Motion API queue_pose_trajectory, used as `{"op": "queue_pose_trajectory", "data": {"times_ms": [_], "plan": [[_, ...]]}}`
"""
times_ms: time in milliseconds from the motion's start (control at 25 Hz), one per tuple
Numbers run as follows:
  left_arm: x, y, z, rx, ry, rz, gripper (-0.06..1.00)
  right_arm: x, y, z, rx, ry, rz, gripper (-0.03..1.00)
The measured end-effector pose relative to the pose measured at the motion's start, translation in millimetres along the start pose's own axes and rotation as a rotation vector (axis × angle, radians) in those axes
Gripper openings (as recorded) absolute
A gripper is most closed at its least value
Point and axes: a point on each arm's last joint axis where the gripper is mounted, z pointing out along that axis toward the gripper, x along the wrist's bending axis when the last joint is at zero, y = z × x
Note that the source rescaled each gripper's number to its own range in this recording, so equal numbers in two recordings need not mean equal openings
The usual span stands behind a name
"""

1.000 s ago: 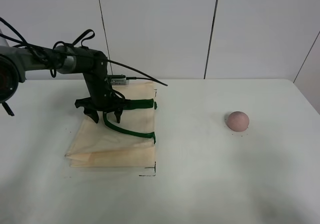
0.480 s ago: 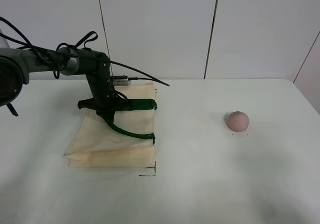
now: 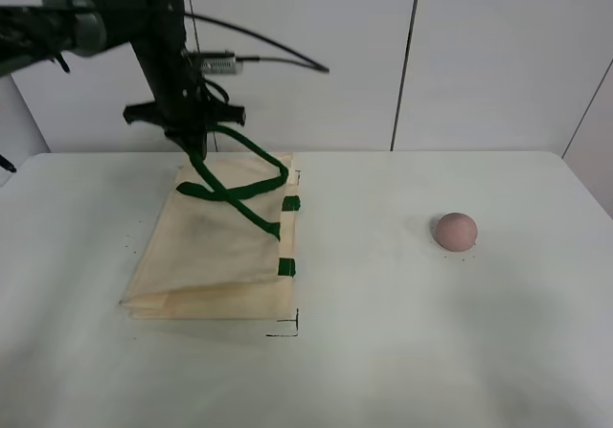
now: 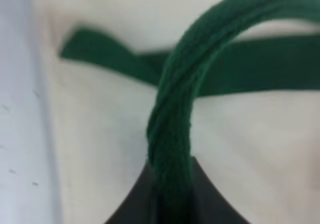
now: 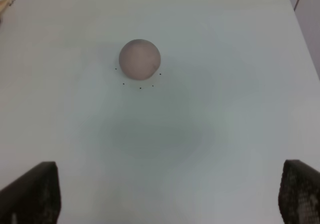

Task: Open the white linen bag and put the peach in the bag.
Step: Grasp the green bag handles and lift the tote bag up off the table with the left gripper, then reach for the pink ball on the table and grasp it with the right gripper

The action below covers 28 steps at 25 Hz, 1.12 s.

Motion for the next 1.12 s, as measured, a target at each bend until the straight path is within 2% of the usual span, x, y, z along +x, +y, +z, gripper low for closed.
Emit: {"op": "queue_pose_trajectory", "data": {"times_ms": [120,280,440,640,760,920,1120], "plan": [[2,12,-46,-0.139,-0.036,0.008,0.00,0,0,0,0.001,0.000,0.000,0.98],[6,9,-95,-0.242,-0.089,0.010,0.00,0,0,0,0.001,0.000,0.000,0.98],[8,2,-126,-0.293,-0.140,0.014,0.00,0,0,0,0.001,0.000,0.000,0.98],[8,-1,-137,-0.310,-0.160,0.013,0.00,0,1,3,0.020,0.000,0.000,0.98],[9,-3,-141,-0.320,-0.164,0.012,0.00,0,14,18,0.113,0.007,0.005,0.98],[10,-4,-147,-0.331,-0.170,0.011,0.00,0,52,51,0.206,0.008,0.009,0.98],[9,-5,-148,-0.330,-0.178,0.011,0.00,0,98,131,0.432,0.008,0.013,0.98]]}}
